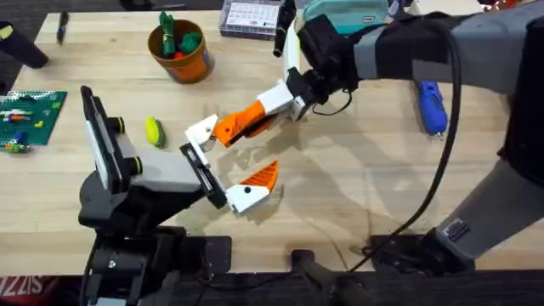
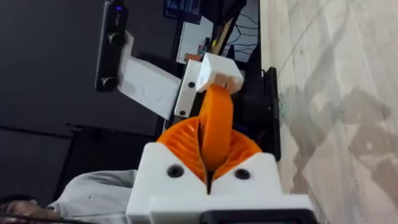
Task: Pick up the gripper from the table and insert it into the empty holder that is missing its gripper. Then pick up a screw, insert it into the mounting hole, and use the screwdriver to tighten it. Finally, clean up the table by picking up the vegetable and placing it into the bucket.
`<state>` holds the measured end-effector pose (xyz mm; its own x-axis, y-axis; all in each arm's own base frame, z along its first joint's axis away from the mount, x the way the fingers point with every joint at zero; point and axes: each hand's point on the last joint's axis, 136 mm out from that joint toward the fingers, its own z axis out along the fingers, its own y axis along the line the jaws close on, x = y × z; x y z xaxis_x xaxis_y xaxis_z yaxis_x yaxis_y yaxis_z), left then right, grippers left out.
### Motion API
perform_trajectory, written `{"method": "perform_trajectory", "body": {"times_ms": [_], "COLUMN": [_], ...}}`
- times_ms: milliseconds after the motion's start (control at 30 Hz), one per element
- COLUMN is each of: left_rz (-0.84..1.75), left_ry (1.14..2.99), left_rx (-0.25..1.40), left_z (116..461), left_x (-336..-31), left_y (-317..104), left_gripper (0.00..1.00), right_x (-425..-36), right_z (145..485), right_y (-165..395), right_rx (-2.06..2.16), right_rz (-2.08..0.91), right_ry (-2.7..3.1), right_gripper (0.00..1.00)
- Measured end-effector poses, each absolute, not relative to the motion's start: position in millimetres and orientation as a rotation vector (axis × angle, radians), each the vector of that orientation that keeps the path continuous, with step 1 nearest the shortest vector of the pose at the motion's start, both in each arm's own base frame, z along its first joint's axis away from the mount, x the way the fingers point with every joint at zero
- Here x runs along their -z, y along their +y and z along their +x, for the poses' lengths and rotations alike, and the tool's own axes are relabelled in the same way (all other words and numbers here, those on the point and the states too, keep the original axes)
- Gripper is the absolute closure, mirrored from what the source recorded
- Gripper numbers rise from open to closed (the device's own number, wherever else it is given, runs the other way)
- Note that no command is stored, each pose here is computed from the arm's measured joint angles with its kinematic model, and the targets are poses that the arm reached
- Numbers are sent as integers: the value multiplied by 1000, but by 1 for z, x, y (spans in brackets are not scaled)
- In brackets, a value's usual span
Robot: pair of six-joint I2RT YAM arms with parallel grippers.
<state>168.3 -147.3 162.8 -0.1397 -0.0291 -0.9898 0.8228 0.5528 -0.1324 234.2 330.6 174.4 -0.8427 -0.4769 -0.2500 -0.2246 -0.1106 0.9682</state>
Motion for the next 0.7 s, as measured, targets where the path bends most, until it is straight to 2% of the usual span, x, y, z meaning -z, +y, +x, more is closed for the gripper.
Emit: {"method": "perform_trajectory", "body": {"times_ms": [700], "left_rz": [700], "left_ry": [1539], "left_rx": [847], "left_z": [169], "left_x": [-163], "left_y": [-147], "left_gripper": [15], "right_x": [-181], "right_z": [238], "right_y": [336], "right_rx": [2082], "right_rz": [851], "right_ry": [-1977], "right_gripper": [995]}}
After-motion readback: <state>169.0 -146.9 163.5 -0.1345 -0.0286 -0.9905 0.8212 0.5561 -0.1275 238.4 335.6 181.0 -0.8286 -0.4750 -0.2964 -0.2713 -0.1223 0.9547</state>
